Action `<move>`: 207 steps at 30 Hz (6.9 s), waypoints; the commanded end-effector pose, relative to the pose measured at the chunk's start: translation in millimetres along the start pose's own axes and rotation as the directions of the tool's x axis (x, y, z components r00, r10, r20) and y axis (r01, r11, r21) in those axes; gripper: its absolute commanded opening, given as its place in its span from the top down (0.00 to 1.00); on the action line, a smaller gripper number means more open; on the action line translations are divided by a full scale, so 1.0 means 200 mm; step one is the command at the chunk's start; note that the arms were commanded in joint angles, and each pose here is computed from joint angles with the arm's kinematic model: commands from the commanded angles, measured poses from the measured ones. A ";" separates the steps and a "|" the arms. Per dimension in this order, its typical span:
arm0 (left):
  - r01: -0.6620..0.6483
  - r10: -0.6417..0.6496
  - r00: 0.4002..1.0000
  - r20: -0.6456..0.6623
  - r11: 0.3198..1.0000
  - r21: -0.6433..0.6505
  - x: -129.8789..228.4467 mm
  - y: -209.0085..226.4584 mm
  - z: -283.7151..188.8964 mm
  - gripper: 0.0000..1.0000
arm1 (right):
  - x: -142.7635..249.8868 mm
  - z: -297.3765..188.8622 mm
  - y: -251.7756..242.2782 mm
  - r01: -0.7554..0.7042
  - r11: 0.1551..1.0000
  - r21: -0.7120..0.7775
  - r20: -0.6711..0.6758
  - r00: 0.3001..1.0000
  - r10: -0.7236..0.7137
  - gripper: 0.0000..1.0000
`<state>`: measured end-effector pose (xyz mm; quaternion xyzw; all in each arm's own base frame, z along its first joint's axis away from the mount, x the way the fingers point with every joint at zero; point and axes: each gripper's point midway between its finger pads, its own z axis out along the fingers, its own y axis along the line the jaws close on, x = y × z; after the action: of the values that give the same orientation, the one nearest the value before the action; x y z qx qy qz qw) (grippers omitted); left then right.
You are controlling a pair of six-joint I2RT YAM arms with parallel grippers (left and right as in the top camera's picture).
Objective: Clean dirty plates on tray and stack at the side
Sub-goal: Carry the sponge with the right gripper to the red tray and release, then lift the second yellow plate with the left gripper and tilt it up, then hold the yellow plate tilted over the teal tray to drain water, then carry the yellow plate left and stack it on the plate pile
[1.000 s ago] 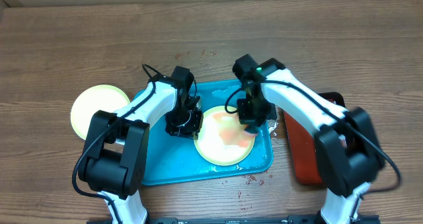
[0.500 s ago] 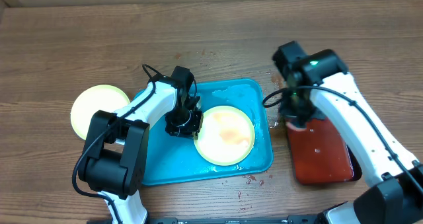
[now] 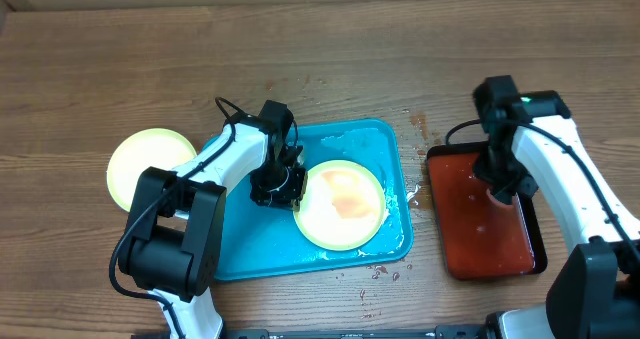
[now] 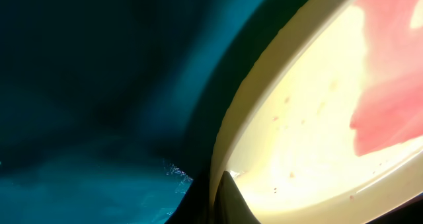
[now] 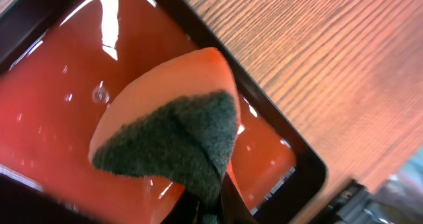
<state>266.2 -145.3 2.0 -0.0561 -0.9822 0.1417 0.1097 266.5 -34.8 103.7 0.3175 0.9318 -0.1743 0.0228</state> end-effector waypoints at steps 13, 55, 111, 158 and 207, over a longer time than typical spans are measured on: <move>-0.003 -0.001 0.999 -0.044 0.997 -0.076 0.04 0.09 0.07 0.96 | 0.06 0.21 0.22 -0.041 0.970 -0.240 -0.058 0.998 0.027 0.94; 0.002 0.034 0.964 0.265 0.991 -0.136 -0.12 0.00 -0.43 0.95 | -0.25 -0.64 0.19 0.182 0.855 -0.487 0.267 0.962 -0.053 0.39; 0.226 0.777 0.594 0.207 0.086 -0.970 0.07 -0.48 -1.52 0.95 | -0.28 -0.66 0.21 0.216 0.845 -0.490 0.308 0.949 -0.064 0.32; -0.136 0.274 0.867 0.417 0.934 -0.331 0.01 -0.45 -0.81 0.95 | -0.28 -0.66 0.21 0.214 0.848 -0.485 0.310 0.949 -0.062 0.30; 0.830 -0.919 0.155 0.362 0.320 0.457 0.43 1.48 -0.53 0.96 | -0.28 -0.66 0.21 0.214 0.849 -0.483 0.307 0.950 -0.064 0.23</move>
<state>224.1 178.9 34.5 0.5887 -0.7904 0.1238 -0.1155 342.5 9.4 208.8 0.2034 0.9572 0.0327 0.2032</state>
